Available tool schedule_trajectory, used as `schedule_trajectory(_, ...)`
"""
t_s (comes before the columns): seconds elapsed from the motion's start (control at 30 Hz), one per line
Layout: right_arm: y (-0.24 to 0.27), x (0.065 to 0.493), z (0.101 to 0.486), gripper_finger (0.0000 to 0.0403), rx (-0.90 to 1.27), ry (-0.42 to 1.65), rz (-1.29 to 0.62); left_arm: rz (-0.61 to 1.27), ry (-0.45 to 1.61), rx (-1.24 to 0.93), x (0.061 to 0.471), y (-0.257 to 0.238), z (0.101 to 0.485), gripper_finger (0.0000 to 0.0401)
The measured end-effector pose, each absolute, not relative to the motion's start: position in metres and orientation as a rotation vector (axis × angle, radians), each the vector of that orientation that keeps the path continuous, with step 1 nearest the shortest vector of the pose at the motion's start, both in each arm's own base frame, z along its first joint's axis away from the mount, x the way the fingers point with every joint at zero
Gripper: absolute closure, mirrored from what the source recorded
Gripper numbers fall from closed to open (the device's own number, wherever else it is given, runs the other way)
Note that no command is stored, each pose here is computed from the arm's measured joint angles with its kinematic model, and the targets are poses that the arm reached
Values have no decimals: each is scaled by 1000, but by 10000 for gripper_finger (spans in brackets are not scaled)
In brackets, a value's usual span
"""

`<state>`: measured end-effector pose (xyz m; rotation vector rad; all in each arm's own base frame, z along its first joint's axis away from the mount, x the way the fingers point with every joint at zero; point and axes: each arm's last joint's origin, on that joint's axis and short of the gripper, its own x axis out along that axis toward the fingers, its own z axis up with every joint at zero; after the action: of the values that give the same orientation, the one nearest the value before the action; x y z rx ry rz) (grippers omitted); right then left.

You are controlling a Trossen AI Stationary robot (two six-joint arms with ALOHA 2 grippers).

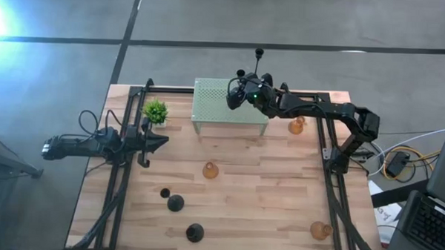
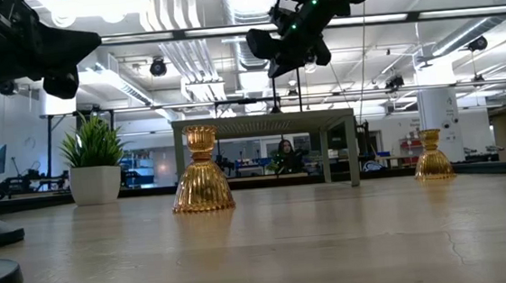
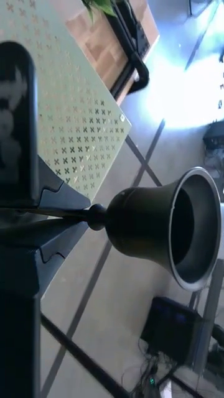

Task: Pick & Place candle stick holders
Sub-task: Put the black candle holder on the shelf aligned with the other black candle holder

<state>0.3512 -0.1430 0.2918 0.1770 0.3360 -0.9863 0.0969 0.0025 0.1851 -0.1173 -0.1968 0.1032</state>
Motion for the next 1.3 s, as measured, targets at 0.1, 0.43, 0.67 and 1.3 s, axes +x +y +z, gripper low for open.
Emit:
schedule_trajectory(0.1, -146, 350, 290, 392, 180, 341, -984, 103, -196, -117, 97, 2, 185, 373)
schedule_trajectory(0.43, -148, 349, 289, 392, 181, 348, -970, 103, -197, -117, 97, 2, 185, 373)
schedule_trajectory(0.67, -149, 349, 288, 392, 165, 357, -963, 103, -197, -117, 97, 3, 185, 373)
schedule_trajectory(1.3, -154, 346, 280, 392, 176, 331, -934, 103, -197, -117, 97, 2, 185, 373)
